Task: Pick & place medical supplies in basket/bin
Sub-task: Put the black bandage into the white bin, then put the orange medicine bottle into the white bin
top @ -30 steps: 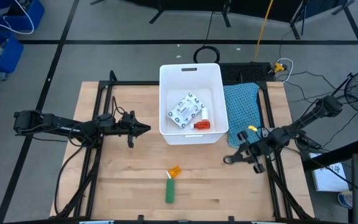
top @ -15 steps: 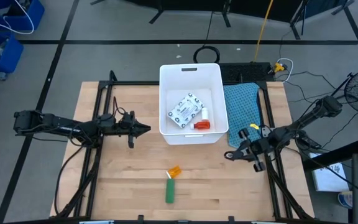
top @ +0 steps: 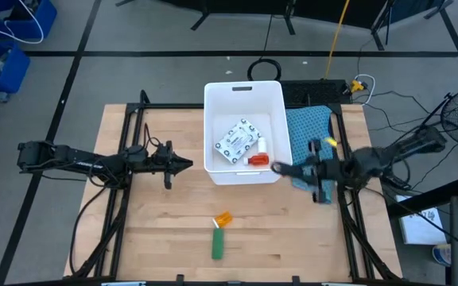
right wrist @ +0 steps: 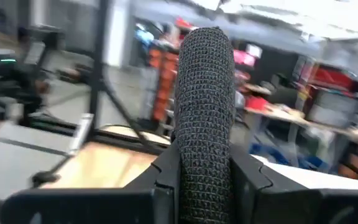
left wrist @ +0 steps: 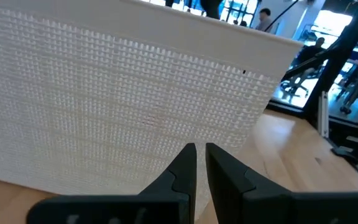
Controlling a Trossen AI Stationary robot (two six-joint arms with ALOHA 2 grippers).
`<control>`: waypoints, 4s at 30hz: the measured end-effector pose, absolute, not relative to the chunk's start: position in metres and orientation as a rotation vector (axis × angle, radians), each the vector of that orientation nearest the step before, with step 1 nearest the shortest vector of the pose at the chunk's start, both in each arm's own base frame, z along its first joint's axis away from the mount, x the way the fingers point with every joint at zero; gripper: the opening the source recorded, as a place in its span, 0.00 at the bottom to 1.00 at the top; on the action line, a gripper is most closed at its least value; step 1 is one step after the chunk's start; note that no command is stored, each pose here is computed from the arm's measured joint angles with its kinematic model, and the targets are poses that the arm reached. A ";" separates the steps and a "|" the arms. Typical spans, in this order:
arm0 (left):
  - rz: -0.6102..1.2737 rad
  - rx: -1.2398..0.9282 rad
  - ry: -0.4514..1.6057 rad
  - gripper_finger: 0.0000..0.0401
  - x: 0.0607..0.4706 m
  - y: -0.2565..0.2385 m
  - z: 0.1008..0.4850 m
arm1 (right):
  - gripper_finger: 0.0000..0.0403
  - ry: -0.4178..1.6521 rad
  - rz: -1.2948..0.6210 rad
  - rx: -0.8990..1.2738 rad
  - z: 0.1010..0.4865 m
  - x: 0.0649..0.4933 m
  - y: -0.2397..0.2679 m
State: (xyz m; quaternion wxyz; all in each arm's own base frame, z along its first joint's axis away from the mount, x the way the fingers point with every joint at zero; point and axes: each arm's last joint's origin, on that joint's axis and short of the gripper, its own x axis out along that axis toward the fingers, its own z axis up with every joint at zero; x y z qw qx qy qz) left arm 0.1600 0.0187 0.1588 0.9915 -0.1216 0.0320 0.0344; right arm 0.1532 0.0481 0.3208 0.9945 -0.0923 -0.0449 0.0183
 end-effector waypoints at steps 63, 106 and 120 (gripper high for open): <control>0.129 0.033 0.086 0.09 0.160 0.021 0.158 | 0.15 0.795 -0.074 -0.508 0.248 0.304 -0.182; 0.126 0.062 0.066 0.09 0.160 0.021 0.160 | 0.64 0.909 -0.439 -0.456 0.245 0.309 -0.181; 0.128 0.062 0.093 0.09 0.160 0.021 0.157 | 0.13 0.291 0.038 -0.345 0.360 0.219 -0.081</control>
